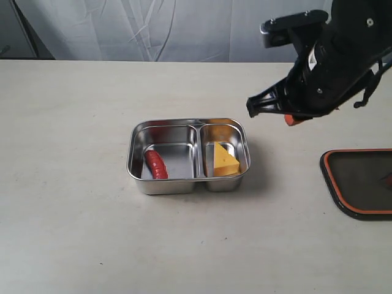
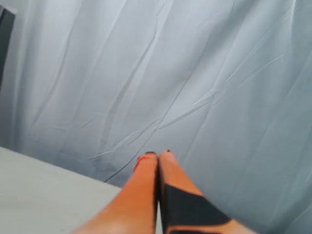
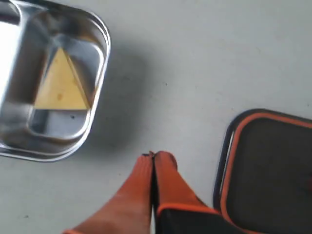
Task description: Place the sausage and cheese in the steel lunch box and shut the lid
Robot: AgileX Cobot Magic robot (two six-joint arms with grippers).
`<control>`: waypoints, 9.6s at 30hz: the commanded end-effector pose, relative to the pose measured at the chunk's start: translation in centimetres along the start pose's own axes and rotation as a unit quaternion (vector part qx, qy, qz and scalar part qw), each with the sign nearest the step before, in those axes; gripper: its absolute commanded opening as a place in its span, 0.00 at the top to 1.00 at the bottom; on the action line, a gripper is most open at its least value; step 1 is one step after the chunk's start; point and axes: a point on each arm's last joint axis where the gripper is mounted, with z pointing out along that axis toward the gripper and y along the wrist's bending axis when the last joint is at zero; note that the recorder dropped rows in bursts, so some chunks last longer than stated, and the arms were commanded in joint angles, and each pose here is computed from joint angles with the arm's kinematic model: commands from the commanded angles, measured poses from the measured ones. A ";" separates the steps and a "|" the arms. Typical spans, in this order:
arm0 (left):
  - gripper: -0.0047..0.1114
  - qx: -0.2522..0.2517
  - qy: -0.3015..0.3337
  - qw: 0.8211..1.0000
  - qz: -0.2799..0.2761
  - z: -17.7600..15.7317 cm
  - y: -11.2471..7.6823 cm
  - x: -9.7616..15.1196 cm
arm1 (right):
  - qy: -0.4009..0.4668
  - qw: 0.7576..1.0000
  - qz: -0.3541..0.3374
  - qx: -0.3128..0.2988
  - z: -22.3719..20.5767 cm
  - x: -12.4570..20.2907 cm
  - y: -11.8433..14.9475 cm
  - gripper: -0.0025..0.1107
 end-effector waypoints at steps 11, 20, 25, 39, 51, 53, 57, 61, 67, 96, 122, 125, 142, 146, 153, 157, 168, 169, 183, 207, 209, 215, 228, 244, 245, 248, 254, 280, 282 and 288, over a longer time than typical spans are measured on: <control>0.96 0.089 -0.026 0.996 -0.013 -0.2 -1.5 -0.4 | 0.081 0.989 0.075 0.097 4.3 5.6 -4.0 0.99; 0.96 0.091 -0.020 0.996 0.008 -0.2 -1.6 -0.3 | 0.135 0.985 0.107 0.002 5.3 7.2 -7.0 0.99; 0.96 0.092 -0.019 0.996 0.012 -0.2 -1.6 -0.3 | 0.136 0.987 0.082 0.012 7.4 8.7 -7.1 0.99; 0.96 0.094 -0.013 0.995 0.031 -0.2 -1.6 -0.1 | 0.162 0.978 0.127 0.041 10.8 9.9 -7.2 0.74; 0.96 0.092 -0.009 0.995 0.042 -0.2 -1.6 0.0 | 0.221 0.964 0.140 0.041 9.9 9.8 -7.1 0.49; 0.96 0.089 -0.008 0.995 0.042 -0.2 -1.5 0.0 | 0.216 0.965 0.141 0.042 9.5 9.1 -7.2 0.49; 0.96 0.089 -0.008 0.995 0.042 -0.2 -1.5 0.0 | 0.186 0.975 0.114 0.046 9.4 8.3 -7.5 0.49; 0.96 0.089 -0.008 0.995 0.042 -0.2 -1.5 0.0 | 0.144 0.985 0.076 0.062 9.9 7.6 -7.9 0.49; 0.96 0.088 -0.008 0.995 0.042 -0.2 -1.5 0.0 | 0.206 0.974 0.075 0.058 13.1 8.9 -7.7 0.54; 0.96 0.283 0.011 0.939 0.198 -1.5 -4.9 0.9 | -0.132 0.954 0.212 -0.168 -1.1 4.2 -4.9 0.99; 0.53 0.202 0.082 0.951 0.220 7.2 -7.2 -5.8 | -0.225 0.799 0.182 -0.527 -7.5 2.1 -0.4 0.99; 0.55 0.278 0.125 0.937 0.170 9.6 -8.2 -4.6 | -0.235 0.776 0.185 -0.556 -8.2 1.9 0.3 0.99; 0.56 0.402 0.267 0.871 0.093 13.8 -9.1 4.7 | -0.260 0.783 0.116 -0.554 -11.5 1.1 6.8 0.99; 0.56 0.397 0.246 0.879 0.102 13.9 -9.6 4.7 | -0.254 0.787 0.113 -0.550 -11.3 0.8 8.0 0.99; 0.56 0.366 0.208 0.896 0.145 14.7 -10.3 4.5 | -0.221 0.783 0.092 -0.574 -11.0 0.3 10.9 0.99; 0.62 0.329 0.223 0.903 0.164 15.6 -10.0 4.5 | -0.195 0.775 0.082 -0.596 -11.2 0.6 12.3 0.99; 0.96 0.279 0.248 0.886 0.274 16.1 -8.6 5.2 | -0.200 0.781 0.097 -0.583 -11.0 0.4 12.2 0.99; 0.96 0.268 0.258 0.879 0.298 16.1 -8.2 5.4 | -0.203 0.786 0.097 -0.575 -10.9 0.3 12.1 0.99; 0.96 0.233 0.299 0.786 0.488 16.0 -6.0 6.2 | -0.132 0.848 0.171 -0.484 -8.2 0.0 9.4 0.99; 0.96 0.231 0.256 0.730 0.590 17.2 -6.6 4.2 | -0.061 0.823 0.273 -0.494 -5.4 -0.8 10.3 0.67; 0.96 0.231 0.256 0.730 0.590 17.2 -6.6 4.2 | -0.056 0.821 0.272 -0.499 -5.5 -0.7 10.4 0.67; 0.96 0.231 0.256 0.730 0.590 17.2 -6.6 4.2 | -0.056 0.822 0.267 -0.499 -5.5 -0.7 10.4 0.69; 0.96 0.231 0.268 0.722 0.595 17.1 -6.4 4.4 | -0.060 0.820 0.261 -0.505 -6.2 -0.5 10.3 0.90; 0.96 0.247 0.252 0.696 0.626 17.1 -6.6 4.4 | -0.098 0.835 0.318 -0.438 -4.3 -1.5 9.4 0.90; 0.96 0.247 0.252 0.696 0.626 17.1 -6.6 4.4 | -0.101 0.834 0.323 -0.435 -4.1 -1.6 9.4 0.90; 0.96 0.248 0.251 0.696 0.626 17.1 -6.6 4.4 | -0.079 0.829 0.339 -0.437 -3.1 -1.7 9.8 0.90; 0.96 0.248 0.251 0.696 0.626 17.1 -6.6 4.4 | -0.043 0.817 0.360 -0.450 -2.1 -1.6 10.4 0.77; 0.96 0.290 0.246 0.680 0.627 16.4 -8.0 5.4 | -0.077 0.803 0.366 -0.464 -2.4 -2.3 10.2 0.99; 0.96 0.289 0.247 0.681 0.626 16.4 -8.0 5.4 | -0.097 0.816 0.340 -0.457 -2.3 -2.3 10.1 0.98; 0.94 0.270 0.255 0.717 0.589 16.6 -8.0 5.3 | -0.157 0.845 0.298 -0.415 -1.9 -2.7 9.5 0.98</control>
